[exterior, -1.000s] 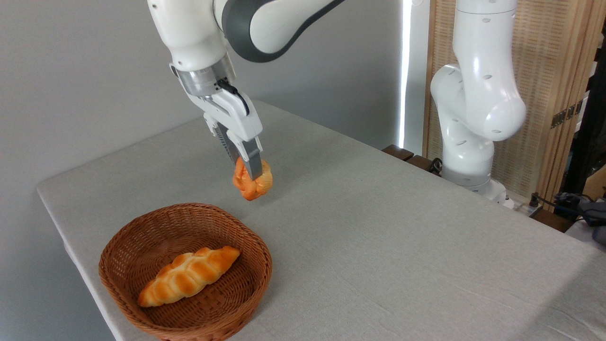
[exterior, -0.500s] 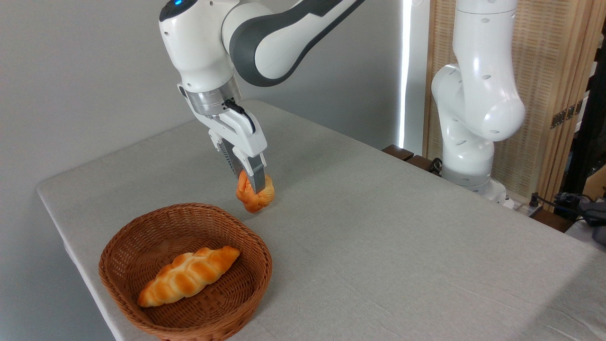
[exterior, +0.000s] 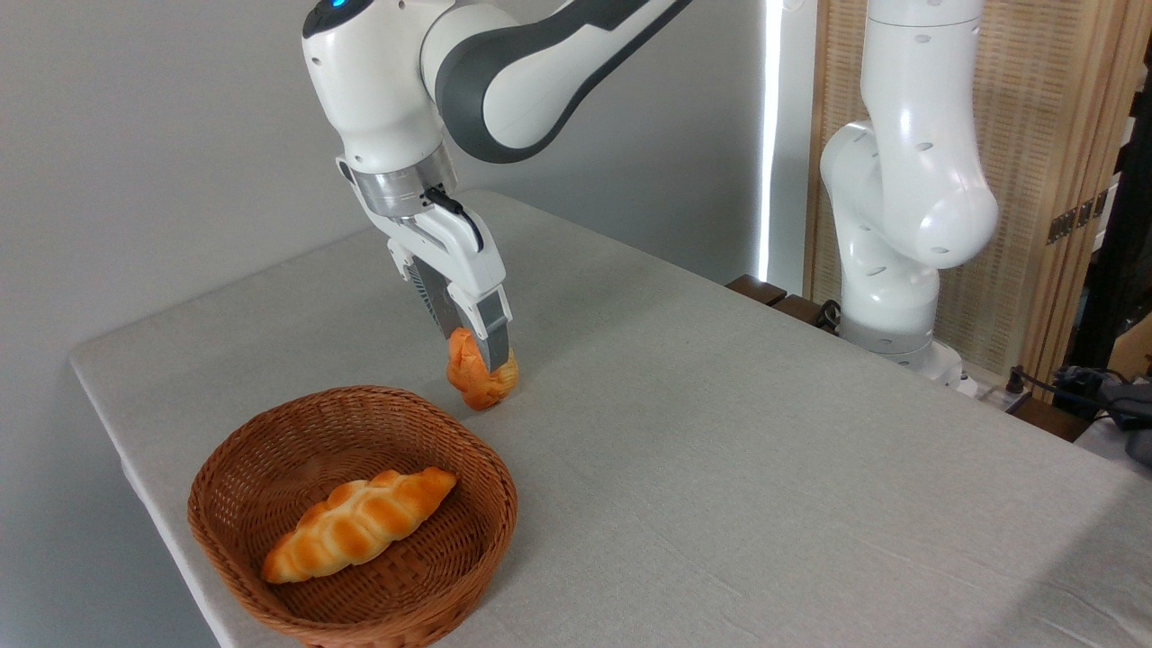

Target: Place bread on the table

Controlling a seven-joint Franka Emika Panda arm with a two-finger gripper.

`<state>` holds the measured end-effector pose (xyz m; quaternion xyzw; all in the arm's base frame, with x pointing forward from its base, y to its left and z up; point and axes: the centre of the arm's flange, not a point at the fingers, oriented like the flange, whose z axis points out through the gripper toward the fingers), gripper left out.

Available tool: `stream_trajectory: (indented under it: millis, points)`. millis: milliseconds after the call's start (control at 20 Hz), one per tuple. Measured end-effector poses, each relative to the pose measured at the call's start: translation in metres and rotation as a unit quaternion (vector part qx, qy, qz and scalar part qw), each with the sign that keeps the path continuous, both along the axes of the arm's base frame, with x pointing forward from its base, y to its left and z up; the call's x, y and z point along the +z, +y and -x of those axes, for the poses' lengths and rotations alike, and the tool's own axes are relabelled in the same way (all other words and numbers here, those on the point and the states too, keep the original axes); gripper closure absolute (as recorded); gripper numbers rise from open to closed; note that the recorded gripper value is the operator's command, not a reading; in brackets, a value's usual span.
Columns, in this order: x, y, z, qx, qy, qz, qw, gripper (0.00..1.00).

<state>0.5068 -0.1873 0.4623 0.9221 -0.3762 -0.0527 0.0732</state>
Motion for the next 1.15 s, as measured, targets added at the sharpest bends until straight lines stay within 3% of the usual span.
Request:
stream_trajectory:
  millis: [400, 650, 1150]
  points:
    - [0.050, 0.002, -0.017, 0.004, -0.055, 0.012, 0.9984, 0.00]
    - [0.087, 0.016, -0.033, 0.011, -0.109, 0.004, 0.9940, 0.00]
    - [0.095, 0.049, -0.049, 0.042, -0.136, 0.004, 0.9899, 0.00]
